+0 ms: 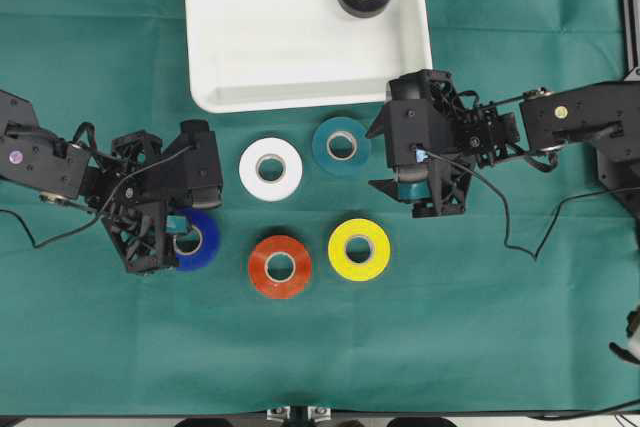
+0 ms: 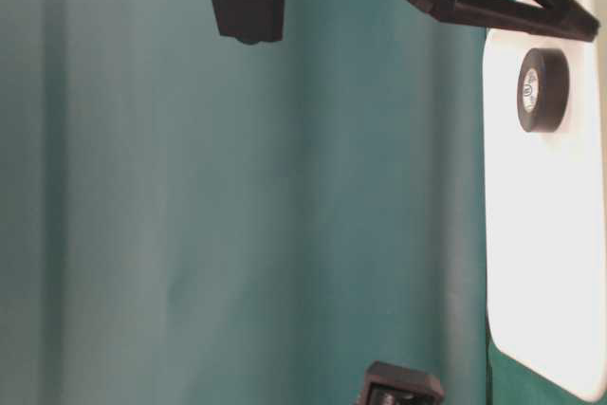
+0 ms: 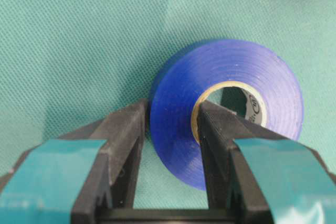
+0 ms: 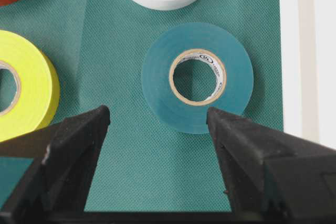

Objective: Put the tape alternately from left to right into the white case.
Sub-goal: 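Close the left gripper on the blue tape roll's rim, then lift the blue roll and carry it into the white tray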

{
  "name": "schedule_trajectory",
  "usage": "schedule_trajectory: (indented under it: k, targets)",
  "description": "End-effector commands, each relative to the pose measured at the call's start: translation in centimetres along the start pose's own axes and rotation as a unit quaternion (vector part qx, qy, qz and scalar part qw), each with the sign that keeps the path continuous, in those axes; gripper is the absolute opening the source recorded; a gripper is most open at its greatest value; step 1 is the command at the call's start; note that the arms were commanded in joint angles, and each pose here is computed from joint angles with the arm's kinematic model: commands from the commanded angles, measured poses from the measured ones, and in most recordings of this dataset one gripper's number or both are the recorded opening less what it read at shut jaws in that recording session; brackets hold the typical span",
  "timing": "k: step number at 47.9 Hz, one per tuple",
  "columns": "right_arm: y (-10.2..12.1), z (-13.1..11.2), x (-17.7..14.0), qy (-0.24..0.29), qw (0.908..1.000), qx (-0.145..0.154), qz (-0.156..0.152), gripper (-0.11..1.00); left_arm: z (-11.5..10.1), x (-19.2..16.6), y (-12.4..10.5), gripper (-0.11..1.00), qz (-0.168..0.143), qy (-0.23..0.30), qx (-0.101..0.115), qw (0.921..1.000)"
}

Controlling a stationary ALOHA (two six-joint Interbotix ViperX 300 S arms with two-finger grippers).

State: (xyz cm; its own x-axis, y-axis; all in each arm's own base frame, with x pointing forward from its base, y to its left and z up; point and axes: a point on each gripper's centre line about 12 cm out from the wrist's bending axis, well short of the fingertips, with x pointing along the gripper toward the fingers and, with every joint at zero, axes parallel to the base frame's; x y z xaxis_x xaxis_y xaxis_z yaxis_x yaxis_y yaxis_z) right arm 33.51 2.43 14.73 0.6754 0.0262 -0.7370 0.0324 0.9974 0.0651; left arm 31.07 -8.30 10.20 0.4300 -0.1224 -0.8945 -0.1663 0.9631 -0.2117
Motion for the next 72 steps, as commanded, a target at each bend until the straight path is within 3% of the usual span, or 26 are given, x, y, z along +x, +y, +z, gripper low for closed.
schedule_trajectory:
  k: [1, 14, 37, 55, 72]
  targets:
    - [0.2, 1.0, -0.7, -0.020, 0.9998, -0.001, 0.005, 0.81, 1.5, -1.6, -1.0, -0.03, -0.018, -0.033, 0.005, 0.9993]
    - [0.2, 1.0, -0.7, -0.021, 0.9998, 0.001, 0.004, 0.81, 2.4, -4.1, -1.6, -0.03, -0.035, -0.064, 0.006, 0.9973]
    - [0.2, 1.1, -0.7, -0.022, 0.9997, 0.000, 0.005, 0.81, 2.5, -5.9, -1.3, -0.03, -0.032, -0.063, 0.006, 0.9975]
    - [0.3, 1.3, -0.7, -0.033, 0.9994, 0.000, 0.009, 0.81, 5.5, -6.9, 3.3, -0.03, 0.004, -0.099, -0.022, 0.9948]
    - [0.4, 1.3, -0.7, -0.034, 0.9994, 0.001, 0.010, 0.81, 7.2, -7.7, 8.2, -0.03, 0.050, -0.118, -0.014, 0.9916]
